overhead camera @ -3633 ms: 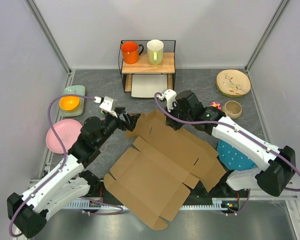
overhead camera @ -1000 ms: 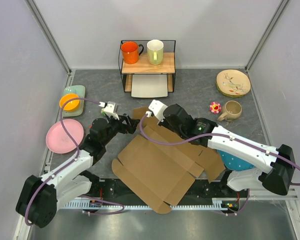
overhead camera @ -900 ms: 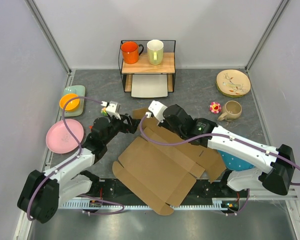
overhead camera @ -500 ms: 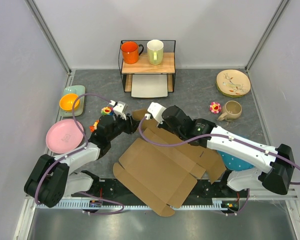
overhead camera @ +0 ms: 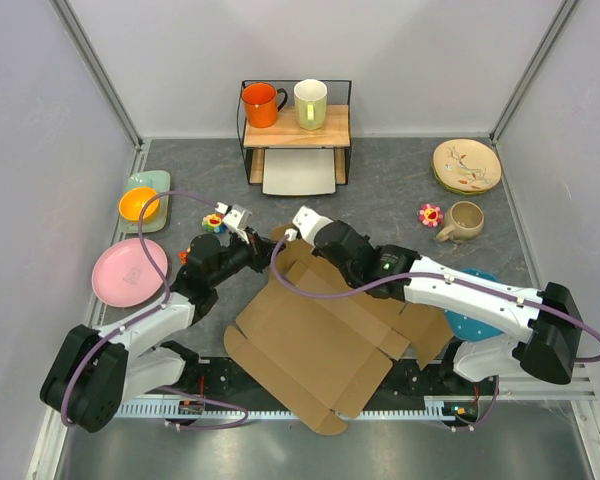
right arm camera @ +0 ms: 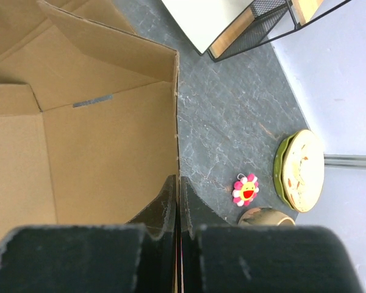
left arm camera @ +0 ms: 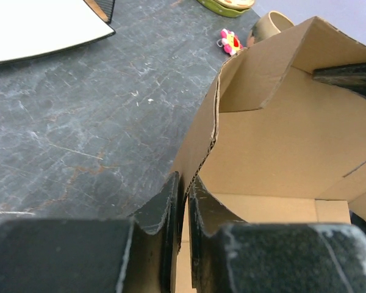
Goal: Fold the paper box
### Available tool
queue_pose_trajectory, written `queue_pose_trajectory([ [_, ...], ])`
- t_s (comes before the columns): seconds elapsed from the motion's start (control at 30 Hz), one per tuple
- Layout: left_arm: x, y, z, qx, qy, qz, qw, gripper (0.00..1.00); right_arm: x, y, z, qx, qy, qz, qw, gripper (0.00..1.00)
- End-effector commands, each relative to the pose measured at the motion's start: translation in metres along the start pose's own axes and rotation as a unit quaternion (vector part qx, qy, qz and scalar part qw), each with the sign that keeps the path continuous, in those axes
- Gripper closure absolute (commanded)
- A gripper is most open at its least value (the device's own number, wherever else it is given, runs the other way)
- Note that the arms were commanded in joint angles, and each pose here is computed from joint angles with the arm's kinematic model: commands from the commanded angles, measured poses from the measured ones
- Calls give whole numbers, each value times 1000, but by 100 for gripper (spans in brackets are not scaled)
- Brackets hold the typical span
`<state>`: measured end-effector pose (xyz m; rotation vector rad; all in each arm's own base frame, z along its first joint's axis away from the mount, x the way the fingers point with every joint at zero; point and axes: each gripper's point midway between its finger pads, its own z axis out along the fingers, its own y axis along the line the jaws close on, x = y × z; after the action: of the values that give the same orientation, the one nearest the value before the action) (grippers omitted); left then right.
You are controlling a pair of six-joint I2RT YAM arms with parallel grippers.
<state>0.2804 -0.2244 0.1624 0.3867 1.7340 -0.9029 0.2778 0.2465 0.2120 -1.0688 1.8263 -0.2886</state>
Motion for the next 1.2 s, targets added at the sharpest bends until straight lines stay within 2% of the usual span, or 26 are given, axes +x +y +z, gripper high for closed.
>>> queue_pose_trajectory([
  [0.0,-4,-23,-7,37,-14,-35,999,87,-1,-6,-1,52,-5,11,999,100],
  [0.3,31,-24,-9,3,18,-76,997,89,10,12,-6,79,-1,-40,996,100],
  [0.7,38,-26,-14,0,7,-117,993,88,24,41,-14,134,2,-133,982,100],
  [0.9,42,-20,-18,-15,-2,-113,993,83,28,55,-24,150,-1,-185,971,100],
  [1.17,36,-25,-14,-2,-2,-103,995,70,41,60,-25,176,22,-237,955,100],
])
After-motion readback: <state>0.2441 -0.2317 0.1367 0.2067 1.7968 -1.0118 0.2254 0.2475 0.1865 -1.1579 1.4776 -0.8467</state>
